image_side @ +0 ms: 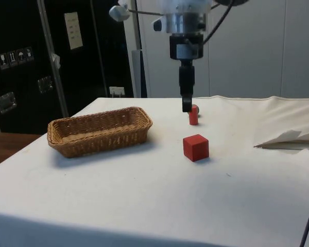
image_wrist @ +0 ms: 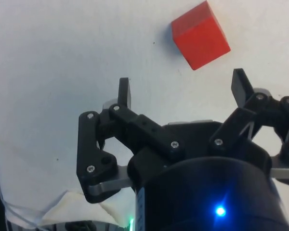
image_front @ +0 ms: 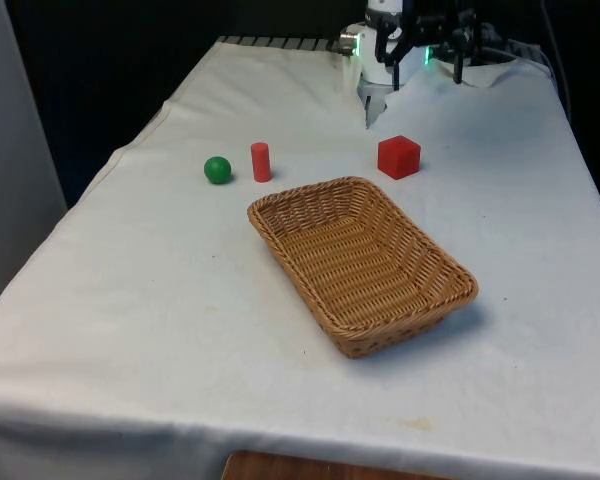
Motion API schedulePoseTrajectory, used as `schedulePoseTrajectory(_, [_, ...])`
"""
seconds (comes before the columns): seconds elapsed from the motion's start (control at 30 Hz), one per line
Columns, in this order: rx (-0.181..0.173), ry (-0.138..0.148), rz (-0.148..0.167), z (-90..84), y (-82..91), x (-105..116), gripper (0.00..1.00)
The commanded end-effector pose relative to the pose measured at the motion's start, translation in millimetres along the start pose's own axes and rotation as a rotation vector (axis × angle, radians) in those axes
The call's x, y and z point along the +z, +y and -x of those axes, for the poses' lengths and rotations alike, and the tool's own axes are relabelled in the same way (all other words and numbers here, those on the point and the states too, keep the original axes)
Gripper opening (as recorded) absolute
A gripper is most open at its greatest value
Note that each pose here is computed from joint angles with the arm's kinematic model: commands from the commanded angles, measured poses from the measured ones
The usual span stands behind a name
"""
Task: Pick up the object to the left of the cylinder and place it into the basket.
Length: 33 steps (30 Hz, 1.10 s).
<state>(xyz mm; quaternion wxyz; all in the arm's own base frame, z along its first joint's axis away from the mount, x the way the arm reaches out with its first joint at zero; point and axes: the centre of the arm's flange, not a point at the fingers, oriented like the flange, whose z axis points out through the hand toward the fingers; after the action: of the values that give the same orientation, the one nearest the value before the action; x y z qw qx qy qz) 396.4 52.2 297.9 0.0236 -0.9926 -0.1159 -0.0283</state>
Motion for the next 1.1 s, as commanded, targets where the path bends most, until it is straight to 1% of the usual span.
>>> schedulePoseTrajectory(0.0, [-0.007,0.012,0.006,0.7,-0.1,2,1.0])
schedulePoseTrajectory(0.07, [-0.015,0.018,0.006,2.7,-0.1,6,1.0])
schedulePoseTrajectory(0.1, [-0.024,0.025,0.007,4.6,-0.6,9,1.0])
schedulePoseTrajectory(0.27, [-0.048,0.046,0.011,8.3,-1.5,17,1.0])
schedulePoseTrajectory(0.3, [-0.043,0.033,0.007,7.9,-1.8,16,1.0])
schedulePoseTrajectory(0.33, [-0.052,0.051,0.011,9.2,-1.7,18,1.0])
schedulePoseTrajectory(0.4, [-0.062,0.056,0.013,11.5,-2.2,22,1.0])
schedulePoseTrajectory(0.43, [-0.069,0.063,0.014,14.0,-2.6,26,1.0])
schedulePoseTrajectory(0.57, [-0.088,0.072,0.017,19.3,-3.6,34,1.0])
schedulePoseTrajectory(0.6, [-0.084,0.06,0.015,18.7,-3.3,33,1.0])
schedulePoseTrajectory(0.63, [-0.092,0.074,0.018,20.3,-3.6,36,1.0])
schedulePoseTrajectory(0.67, [-0.102,0.077,0.022,21.8,-3.7,40,1.0])
schedulePoseTrajectory(0.83, [-0.123,0.071,0.037,23.4,-2.4,52,1.0])
schedulePoseTrajectory(0.87, [-0.121,0.061,0.036,23.5,-1.7,52,1.0])
schedulePoseTrajectory(0.9, [-0.127,0.069,0.039,23.7,-2.1,54,1.0])
schedulePoseTrajectory(1.07, [-0.147,0.065,0.057,26.5,2.2,68,1.0])
